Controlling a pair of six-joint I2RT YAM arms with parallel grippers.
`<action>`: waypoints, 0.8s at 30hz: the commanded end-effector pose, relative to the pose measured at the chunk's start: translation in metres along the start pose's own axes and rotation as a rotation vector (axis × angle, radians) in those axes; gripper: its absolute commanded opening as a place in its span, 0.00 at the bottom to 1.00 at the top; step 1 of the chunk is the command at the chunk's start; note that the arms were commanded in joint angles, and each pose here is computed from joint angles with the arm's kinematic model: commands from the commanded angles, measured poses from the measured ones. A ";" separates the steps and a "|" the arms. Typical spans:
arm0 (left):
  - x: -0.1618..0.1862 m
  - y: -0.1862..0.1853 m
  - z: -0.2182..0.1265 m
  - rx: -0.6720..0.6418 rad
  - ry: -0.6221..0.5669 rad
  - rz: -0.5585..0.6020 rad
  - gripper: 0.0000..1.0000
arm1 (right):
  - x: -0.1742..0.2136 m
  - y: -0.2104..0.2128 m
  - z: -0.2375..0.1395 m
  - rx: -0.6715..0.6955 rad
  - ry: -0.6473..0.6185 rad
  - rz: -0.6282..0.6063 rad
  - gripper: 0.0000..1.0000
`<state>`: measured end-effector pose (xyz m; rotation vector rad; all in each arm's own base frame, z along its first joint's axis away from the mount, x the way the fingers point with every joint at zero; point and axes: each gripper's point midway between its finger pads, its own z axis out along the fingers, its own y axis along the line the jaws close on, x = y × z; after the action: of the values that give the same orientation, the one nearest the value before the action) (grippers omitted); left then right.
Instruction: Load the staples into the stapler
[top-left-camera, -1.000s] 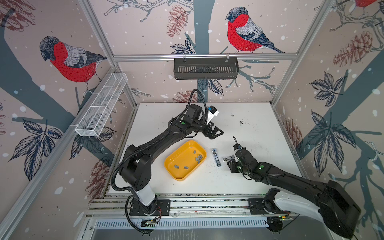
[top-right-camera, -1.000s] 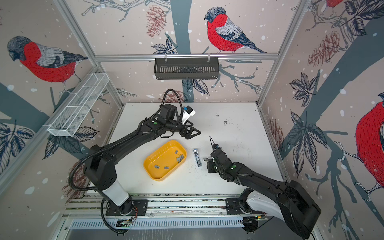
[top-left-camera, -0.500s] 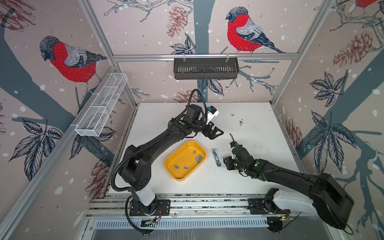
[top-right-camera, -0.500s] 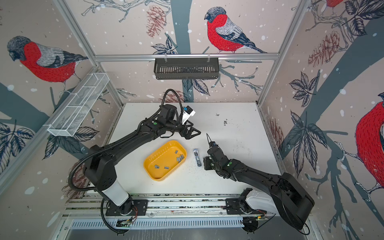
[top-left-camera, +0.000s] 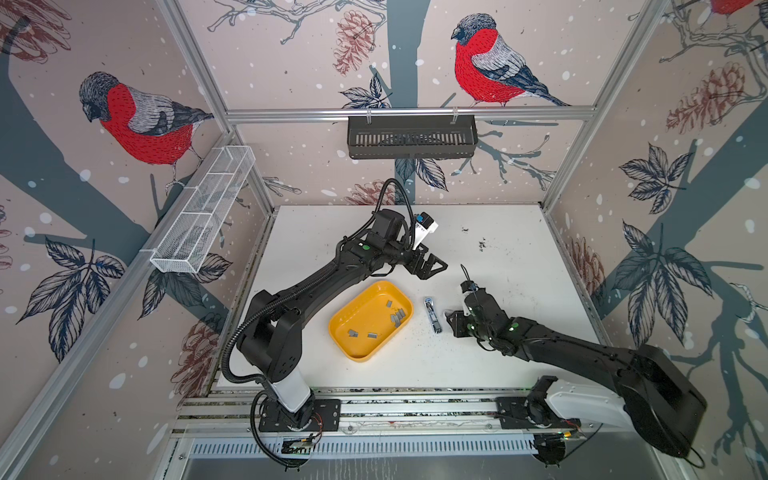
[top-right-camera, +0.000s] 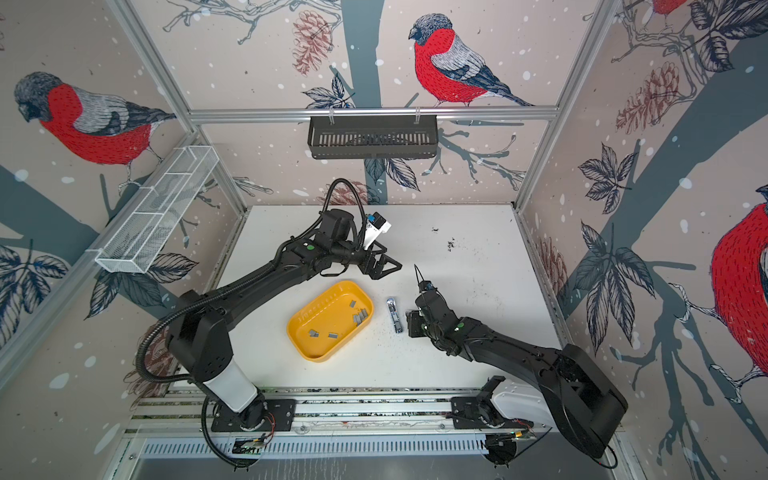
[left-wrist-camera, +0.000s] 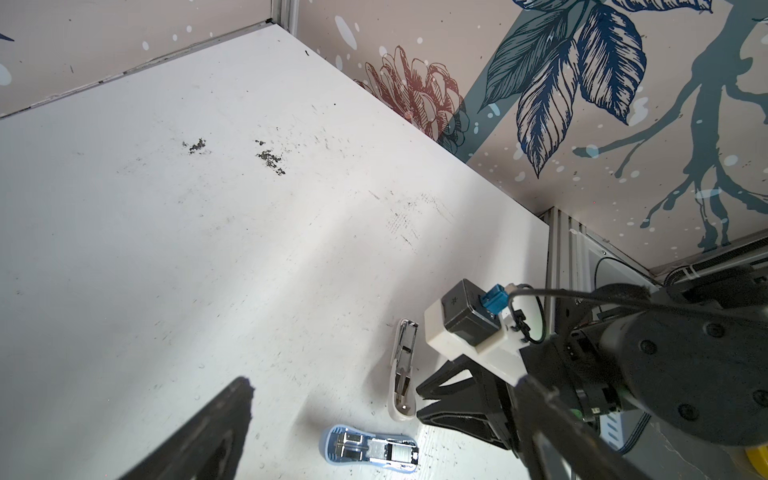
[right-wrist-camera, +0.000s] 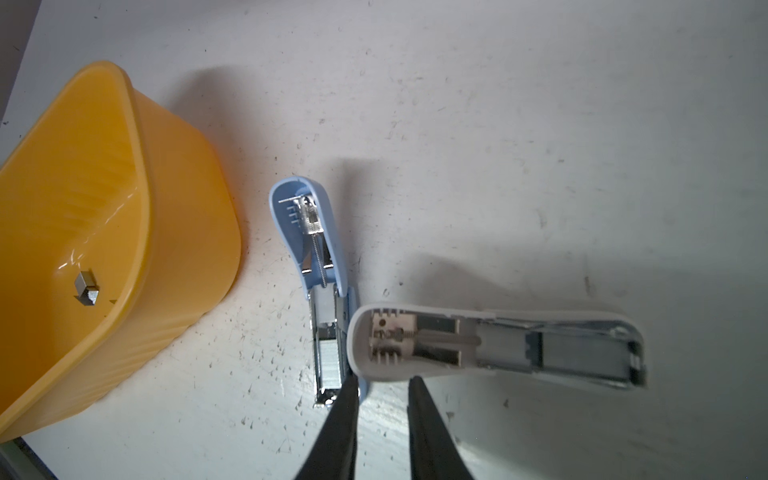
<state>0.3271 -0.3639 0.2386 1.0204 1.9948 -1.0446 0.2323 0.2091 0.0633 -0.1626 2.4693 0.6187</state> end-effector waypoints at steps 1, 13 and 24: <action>0.004 0.004 0.006 -0.012 0.036 -0.009 0.98 | -0.010 -0.007 -0.005 0.020 -0.041 0.017 0.25; 0.029 -0.007 0.043 -0.032 0.178 -0.213 0.98 | -0.010 -0.068 -0.020 0.108 -0.052 0.143 0.22; 0.023 -0.014 0.036 -0.011 0.149 -0.143 0.97 | -0.009 -0.089 -0.014 0.109 -0.033 0.159 0.18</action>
<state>0.3107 -0.3914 0.2019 0.9628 2.2566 -1.0554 0.2503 0.1195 0.0408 0.1336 2.5099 0.5202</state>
